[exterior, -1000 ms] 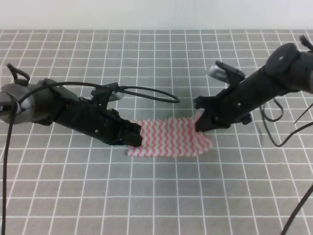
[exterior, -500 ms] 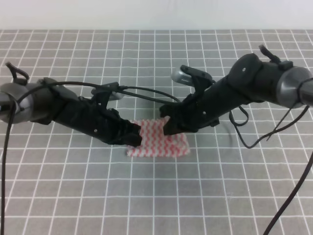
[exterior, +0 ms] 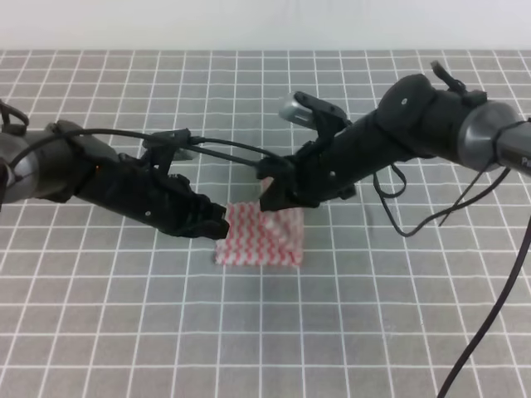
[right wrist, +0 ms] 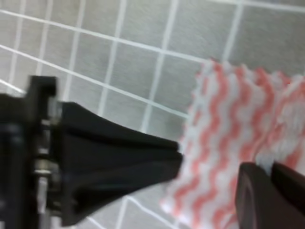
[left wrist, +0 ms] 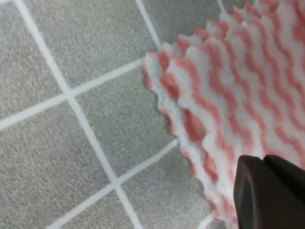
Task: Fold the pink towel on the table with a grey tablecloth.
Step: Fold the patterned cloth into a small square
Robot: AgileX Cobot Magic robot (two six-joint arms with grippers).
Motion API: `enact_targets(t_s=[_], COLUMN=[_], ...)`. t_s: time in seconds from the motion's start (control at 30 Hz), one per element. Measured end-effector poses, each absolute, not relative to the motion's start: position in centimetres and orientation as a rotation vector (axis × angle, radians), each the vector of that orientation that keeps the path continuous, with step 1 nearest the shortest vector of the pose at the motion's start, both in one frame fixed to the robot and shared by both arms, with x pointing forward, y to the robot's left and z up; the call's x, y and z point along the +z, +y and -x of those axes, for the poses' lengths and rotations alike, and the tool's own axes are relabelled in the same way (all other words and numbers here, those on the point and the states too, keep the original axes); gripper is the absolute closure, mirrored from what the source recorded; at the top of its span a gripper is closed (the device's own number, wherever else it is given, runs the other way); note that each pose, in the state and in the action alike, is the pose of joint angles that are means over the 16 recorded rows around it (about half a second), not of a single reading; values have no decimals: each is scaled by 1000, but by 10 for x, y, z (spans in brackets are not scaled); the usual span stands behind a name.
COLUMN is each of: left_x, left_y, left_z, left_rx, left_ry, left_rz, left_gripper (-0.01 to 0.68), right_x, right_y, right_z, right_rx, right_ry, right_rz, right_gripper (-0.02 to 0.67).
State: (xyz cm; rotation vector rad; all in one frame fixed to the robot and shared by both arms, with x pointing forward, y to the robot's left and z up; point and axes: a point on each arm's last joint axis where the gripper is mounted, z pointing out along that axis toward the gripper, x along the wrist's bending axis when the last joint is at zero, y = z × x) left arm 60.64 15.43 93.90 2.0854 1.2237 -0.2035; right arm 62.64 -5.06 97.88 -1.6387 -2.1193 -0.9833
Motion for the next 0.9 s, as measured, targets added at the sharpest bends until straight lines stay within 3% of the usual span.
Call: enact_targets(t_s=[0.3, 0.9], left_x=[938, 938], left_y=[157, 171], left_z=[-607, -611], left_rx=[-204, -209], left_ry=[1223, 1253], left_rz=[-2094, -2072], left_gripper=[676, 676], right_x=[985, 969], right_y=[-36, -28], right_z=[-624, -626], right_rx=[-1012, -992], right_ry=[-2128, -2126], right_rz=[1595, 1604], right_gripper=[661, 661])
